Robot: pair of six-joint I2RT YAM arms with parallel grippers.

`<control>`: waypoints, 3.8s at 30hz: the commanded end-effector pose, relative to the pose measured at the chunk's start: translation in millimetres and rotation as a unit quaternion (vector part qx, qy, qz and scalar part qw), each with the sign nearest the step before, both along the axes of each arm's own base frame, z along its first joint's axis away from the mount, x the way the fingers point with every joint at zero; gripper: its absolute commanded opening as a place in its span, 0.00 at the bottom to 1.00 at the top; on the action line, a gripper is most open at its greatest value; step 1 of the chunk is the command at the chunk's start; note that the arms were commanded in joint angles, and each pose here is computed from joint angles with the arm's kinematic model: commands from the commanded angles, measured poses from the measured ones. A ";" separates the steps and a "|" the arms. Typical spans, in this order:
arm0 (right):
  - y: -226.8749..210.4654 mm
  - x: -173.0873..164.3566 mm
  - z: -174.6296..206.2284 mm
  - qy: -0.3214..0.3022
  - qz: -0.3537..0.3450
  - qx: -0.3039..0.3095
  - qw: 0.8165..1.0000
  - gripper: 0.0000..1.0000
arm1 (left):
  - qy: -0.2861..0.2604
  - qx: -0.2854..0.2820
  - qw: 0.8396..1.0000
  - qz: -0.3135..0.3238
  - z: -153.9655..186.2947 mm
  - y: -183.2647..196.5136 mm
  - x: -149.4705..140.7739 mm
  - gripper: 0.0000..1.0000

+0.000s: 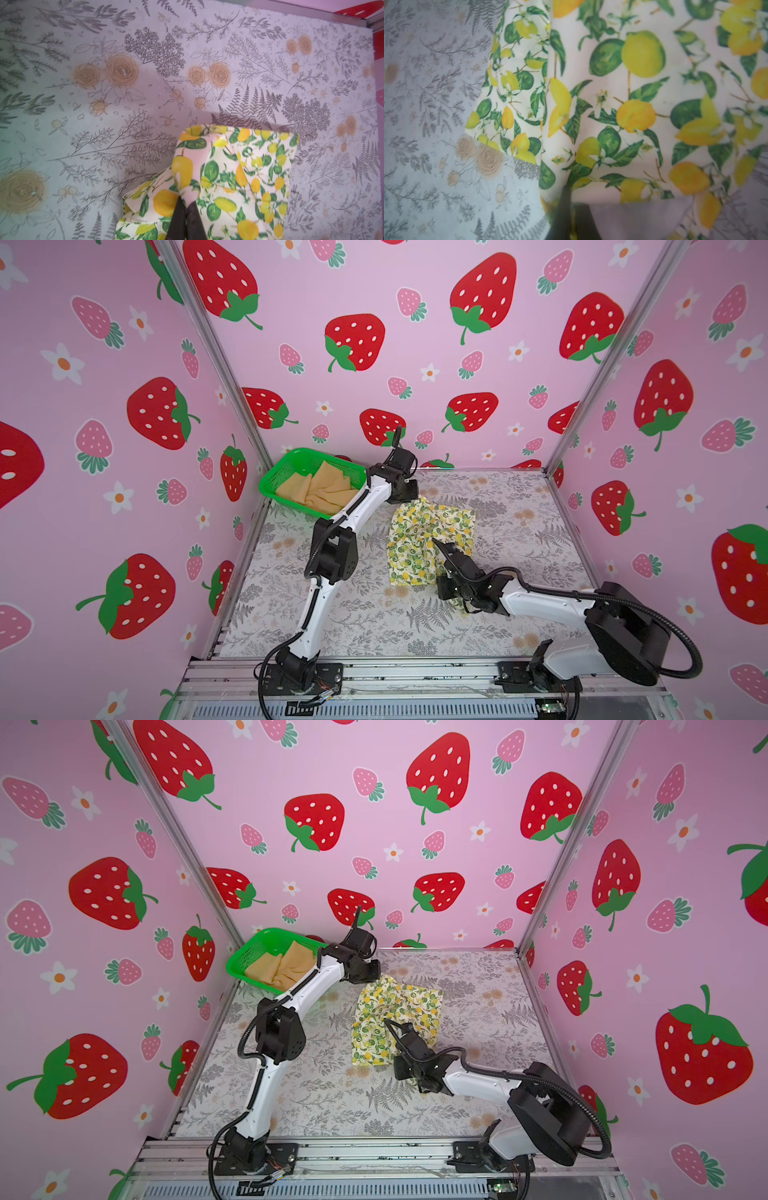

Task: Fold and stack skirts
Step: Rotate the skirt at the center of the table.

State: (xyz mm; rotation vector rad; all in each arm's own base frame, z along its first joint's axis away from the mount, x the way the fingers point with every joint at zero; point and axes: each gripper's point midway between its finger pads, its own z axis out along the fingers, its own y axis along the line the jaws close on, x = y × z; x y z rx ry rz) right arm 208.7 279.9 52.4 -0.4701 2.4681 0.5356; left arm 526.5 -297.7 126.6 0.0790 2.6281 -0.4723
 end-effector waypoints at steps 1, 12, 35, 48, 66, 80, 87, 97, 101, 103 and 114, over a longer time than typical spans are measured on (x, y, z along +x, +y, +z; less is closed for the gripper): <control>31.8 -12.6 13.4 0.010 0.001 0.032 0.999 0.00 | -0.003 -0.023 0.999 -0.035 11.0 -23.1 -2.2 0.00; 39.4 11.2 87.7 -0.096 -0.028 0.036 0.994 0.54 | -0.065 -0.135 0.985 -0.090 73.6 -55.9 -7.0 0.49; -108.3 176.4 25.9 -0.067 -0.168 -0.095 0.979 1.00 | 0.020 -0.134 0.988 0.070 8.8 73.9 -145.6 0.99; -159.0 173.2 -22.3 -0.032 -0.218 -0.137 0.966 0.96 | 0.103 -0.106 0.986 0.074 -74.1 68.4 -152.9 0.99; -163.3 135.6 -25.1 0.004 -0.216 -0.079 0.973 0.07 | 0.135 -0.023 0.987 0.078 -113.1 67.2 -114.2 0.99; -136.2 62.7 3.2 0.011 -0.195 0.023 0.980 0.01 | 0.099 0.052 0.991 0.077 -100.7 49.3 -20.4 0.99; -130.9 39.3 23.6 -0.005 -0.191 0.036 0.981 0.01 | 0.049 0.035 0.995 0.083 -65.6 40.3 29.9 0.99; -114.1 28.0 63.7 -0.053 -0.173 0.032 0.983 0.34 | -0.028 -0.045 0.996 0.065 15.4 28.8 43.1 0.99; -113.9 47.0 85.5 -0.096 -0.178 0.010 0.979 0.69 | -0.048 -0.065 0.995 0.060 54.0 33.0 22.9 0.99; -109.8 61.2 95.1 -0.117 -0.177 -0.007 0.977 0.85 | -0.041 -0.080 0.995 0.051 65.9 32.4 3.8 0.99; -93.8 163.1 84.6 -0.115 -0.172 -0.045 0.977 1.00 | 0.040 -0.112 0.991 0.067 20.1 56.5 -129.1 0.99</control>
